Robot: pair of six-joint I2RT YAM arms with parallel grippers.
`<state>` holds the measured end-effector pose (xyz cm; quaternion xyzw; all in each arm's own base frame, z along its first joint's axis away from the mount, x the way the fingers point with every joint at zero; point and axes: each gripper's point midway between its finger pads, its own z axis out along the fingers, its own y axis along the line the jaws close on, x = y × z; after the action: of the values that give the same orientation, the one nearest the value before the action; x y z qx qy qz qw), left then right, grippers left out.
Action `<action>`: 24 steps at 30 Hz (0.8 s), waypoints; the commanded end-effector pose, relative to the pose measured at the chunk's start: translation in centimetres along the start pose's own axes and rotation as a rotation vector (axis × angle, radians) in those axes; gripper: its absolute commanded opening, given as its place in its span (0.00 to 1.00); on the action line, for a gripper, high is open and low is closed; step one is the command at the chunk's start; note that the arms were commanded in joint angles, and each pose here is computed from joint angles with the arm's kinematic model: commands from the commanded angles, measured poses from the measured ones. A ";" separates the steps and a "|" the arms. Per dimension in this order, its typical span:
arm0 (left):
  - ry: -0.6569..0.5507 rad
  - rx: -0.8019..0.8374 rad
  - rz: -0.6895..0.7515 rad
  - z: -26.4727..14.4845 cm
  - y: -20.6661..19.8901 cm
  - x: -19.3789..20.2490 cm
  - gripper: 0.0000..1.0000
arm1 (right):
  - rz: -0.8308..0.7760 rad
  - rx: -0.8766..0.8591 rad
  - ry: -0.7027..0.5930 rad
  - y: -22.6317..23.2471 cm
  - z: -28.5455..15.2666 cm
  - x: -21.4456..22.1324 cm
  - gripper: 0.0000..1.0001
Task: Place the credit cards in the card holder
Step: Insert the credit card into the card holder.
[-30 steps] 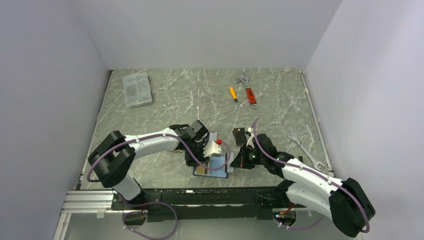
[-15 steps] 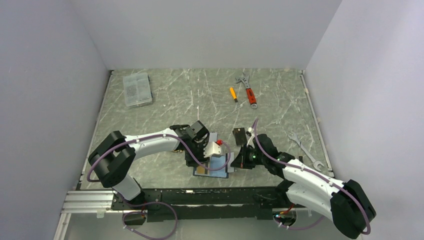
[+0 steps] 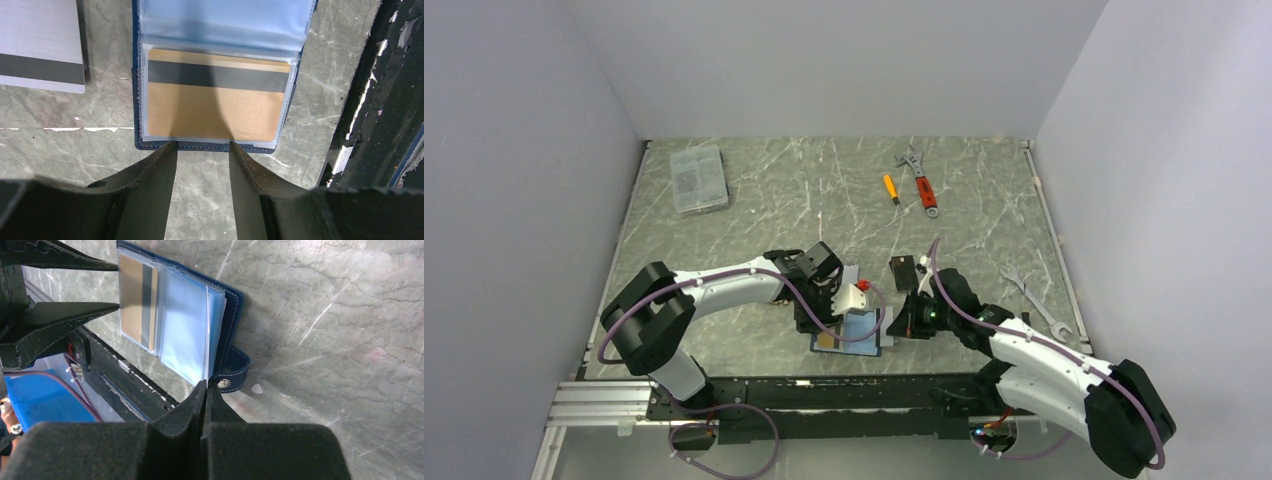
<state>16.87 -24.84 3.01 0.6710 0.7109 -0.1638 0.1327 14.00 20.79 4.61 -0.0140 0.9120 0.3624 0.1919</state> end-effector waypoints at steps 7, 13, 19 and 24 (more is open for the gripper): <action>-0.013 0.003 0.023 -0.2 -0.1 -0.6 0.48 | -0.038 0.020 0.006 0.0 -0.2 -0.5 0.00; -0.011 0.002 0.023 -0.3 -0.1 -0.6 0.48 | -0.036 0.016 0.019 0.1 0.1 -0.4 0.00; -0.009 -0.002 0.023 -0.3 0.0 -0.5 0.47 | -0.048 0.028 0.024 -0.1 -0.4 -0.2 0.00; -0.006 -0.002 0.024 -0.3 0.0 -0.6 0.47 | -0.054 0.033 0.029 -0.2 -0.5 -0.1 0.00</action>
<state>16.80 -24.80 3.00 0.6715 0.7107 -0.1637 0.1311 13.87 20.67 4.52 -0.0309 0.9164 0.3532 0.1858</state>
